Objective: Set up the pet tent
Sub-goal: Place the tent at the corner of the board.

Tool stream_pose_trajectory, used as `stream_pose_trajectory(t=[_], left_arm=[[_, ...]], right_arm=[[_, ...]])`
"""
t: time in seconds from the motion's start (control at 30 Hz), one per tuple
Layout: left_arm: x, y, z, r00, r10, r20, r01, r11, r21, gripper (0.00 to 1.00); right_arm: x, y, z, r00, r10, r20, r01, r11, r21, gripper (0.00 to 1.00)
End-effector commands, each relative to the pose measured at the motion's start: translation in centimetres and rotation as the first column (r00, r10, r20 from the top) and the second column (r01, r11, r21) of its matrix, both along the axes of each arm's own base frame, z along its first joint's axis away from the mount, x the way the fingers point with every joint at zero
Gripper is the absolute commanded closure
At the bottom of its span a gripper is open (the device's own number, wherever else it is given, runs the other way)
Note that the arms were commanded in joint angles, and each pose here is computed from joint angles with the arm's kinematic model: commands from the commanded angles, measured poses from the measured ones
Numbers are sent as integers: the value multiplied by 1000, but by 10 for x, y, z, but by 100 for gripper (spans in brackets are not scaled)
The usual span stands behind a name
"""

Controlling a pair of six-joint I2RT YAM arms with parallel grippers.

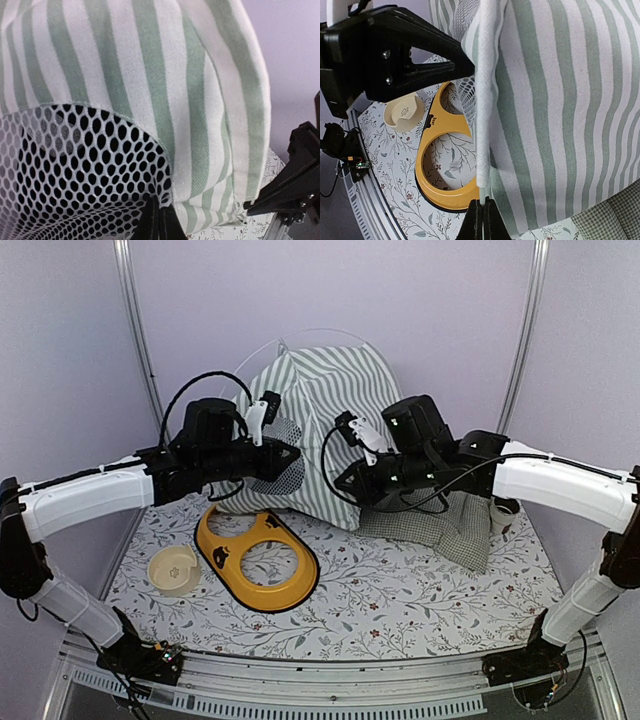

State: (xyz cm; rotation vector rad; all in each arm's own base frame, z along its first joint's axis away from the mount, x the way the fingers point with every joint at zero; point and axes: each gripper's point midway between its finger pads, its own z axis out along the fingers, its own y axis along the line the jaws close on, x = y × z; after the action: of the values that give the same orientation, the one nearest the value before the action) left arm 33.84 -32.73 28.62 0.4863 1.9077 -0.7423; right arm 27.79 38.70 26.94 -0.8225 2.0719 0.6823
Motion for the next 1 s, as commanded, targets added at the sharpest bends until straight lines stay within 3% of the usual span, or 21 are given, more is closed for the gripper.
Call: stream_pose_trajectory(t=[0.0,0.2,0.7,0.97], left_arm=[[2,9,52,998,37,58,-29,991,-128,100],[8,16,52,997,70,8,-68,986,-154,100],[-8,-9,18,988,-71,-137,42,977,-209,100],[2,18,31,989,43,-142,-73,974,-214,100]], right_arm=[[-8,-16,-44,995,-54,-83,50,998,-47,100],[-14,-36,-89,979,-141,-148,132,989,-67,100],[26,-26,-68,951,-304,-48,307,933,185,100],[8,-18,-137,955,-272,-120,281,958,60,100]])
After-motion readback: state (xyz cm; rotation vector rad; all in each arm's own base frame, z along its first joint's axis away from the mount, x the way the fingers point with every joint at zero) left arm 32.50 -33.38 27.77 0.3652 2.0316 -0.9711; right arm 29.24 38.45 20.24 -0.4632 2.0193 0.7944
